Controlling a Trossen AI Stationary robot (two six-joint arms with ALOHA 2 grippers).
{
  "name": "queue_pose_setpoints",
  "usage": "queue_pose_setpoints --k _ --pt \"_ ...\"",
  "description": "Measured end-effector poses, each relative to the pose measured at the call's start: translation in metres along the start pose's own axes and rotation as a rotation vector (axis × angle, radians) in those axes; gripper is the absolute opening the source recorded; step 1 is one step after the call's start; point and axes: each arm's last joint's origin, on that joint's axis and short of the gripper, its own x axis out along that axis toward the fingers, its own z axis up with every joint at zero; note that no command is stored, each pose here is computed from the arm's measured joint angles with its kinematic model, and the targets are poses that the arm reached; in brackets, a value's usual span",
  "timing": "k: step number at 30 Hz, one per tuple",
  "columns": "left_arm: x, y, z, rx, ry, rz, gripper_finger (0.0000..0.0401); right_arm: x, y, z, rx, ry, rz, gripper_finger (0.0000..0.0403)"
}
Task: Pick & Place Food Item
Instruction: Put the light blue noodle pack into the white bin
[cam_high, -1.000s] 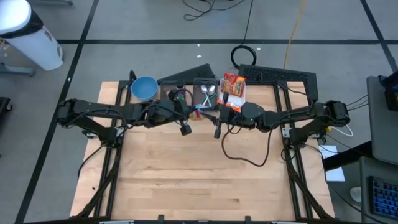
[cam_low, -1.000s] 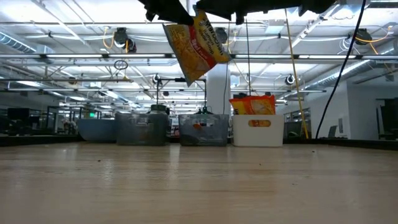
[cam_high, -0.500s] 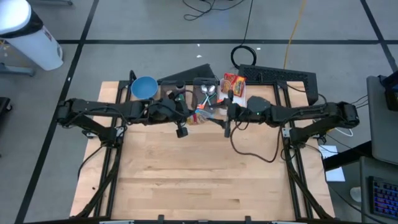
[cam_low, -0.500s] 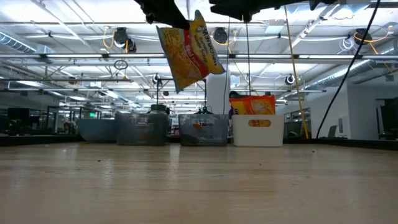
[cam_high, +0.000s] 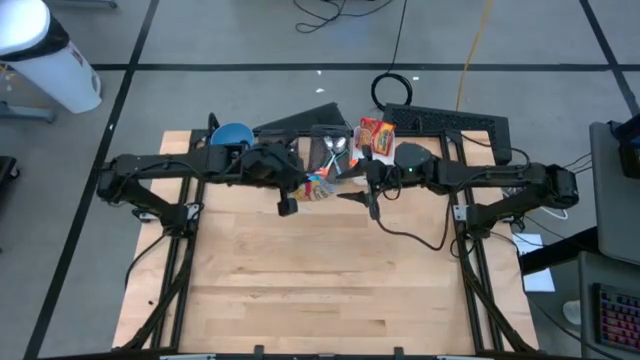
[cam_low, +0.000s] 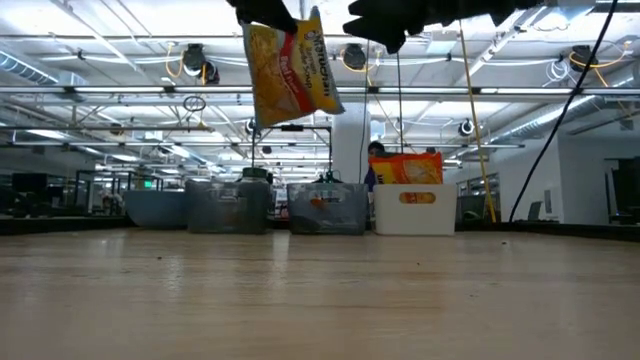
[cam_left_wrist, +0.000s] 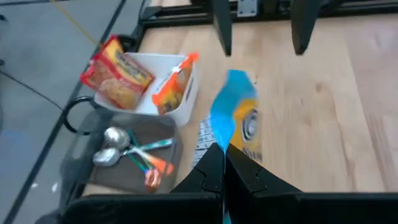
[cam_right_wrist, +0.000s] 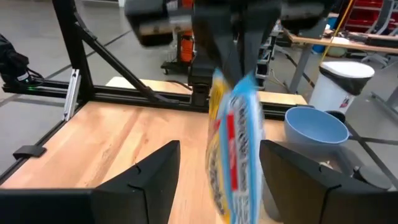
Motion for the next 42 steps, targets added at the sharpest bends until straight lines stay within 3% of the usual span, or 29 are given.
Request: queue_pose_setpoints --k 4,7,13,20,33,42 --pt "0.015 0.001 0.004 0.0 0.055 -0.028 0.0 0.006 -0.003 0.011 -0.007 0.042 0.006 0.0215" --pt "0.026 -0.001 0.006 0.016 0.11 -0.058 0.0 0.01 -0.004 0.005 -0.005 0.127 0.016 0.0216" --pt "0.031 -0.001 0.017 0.036 0.14 -0.079 0.0 0.014 -0.012 0.005 0.007 0.11 -0.005 0.0211" --pt "0.034 -0.001 0.025 0.061 0.133 -0.084 0.0 0.028 -0.014 -0.004 0.05 0.09 0.063 0.021" --pt "0.033 -0.002 0.023 0.076 0.154 -0.088 0.0 0.038 -0.02 -0.005 0.038 0.024 0.039 0.021" --pt "0.033 -0.002 0.024 0.083 0.151 -0.086 0.0 0.045 -0.023 -0.014 0.078 0.065 0.039 0.021"
